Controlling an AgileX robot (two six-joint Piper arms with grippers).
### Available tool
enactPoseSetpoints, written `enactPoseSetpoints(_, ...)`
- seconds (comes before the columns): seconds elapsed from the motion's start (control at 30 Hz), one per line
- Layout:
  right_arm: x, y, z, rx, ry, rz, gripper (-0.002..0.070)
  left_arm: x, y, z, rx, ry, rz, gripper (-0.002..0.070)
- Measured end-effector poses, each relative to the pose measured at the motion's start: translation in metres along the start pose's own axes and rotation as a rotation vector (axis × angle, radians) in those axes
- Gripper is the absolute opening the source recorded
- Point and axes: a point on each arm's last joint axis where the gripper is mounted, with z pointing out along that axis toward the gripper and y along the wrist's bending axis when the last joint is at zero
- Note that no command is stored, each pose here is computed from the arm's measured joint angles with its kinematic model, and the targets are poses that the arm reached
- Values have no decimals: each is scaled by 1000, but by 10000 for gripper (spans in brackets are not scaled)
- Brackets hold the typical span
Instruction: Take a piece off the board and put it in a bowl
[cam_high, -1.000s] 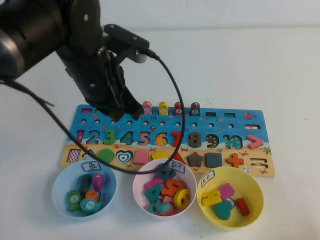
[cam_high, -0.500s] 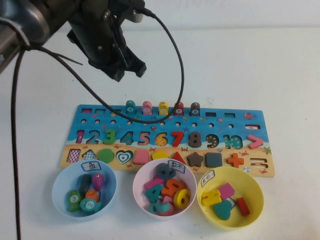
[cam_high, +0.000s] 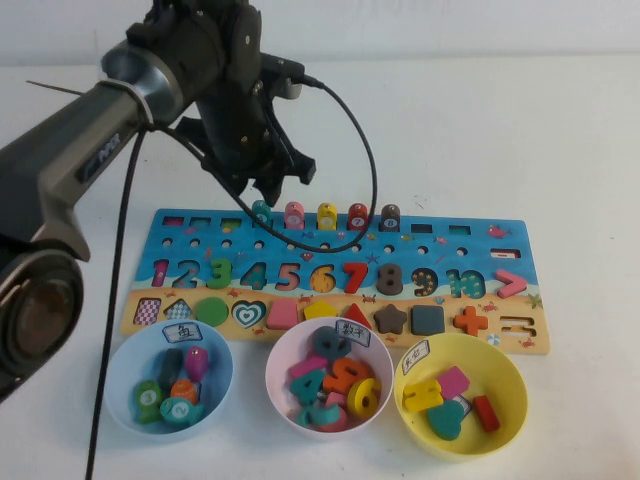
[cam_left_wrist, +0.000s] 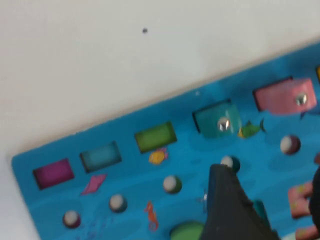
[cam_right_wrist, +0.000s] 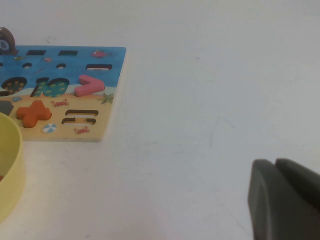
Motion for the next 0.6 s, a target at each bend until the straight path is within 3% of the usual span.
enactPoseSetpoints(0.2, 0, 0, 0, 0, 0, 0, -17, -9, -1, 25, 6, 10, -26, 315)
enactPoseSetpoints(0.6, 0, 0, 0, 0, 0, 0, -17, -10, 14, 43, -23, 33, -75, 316)
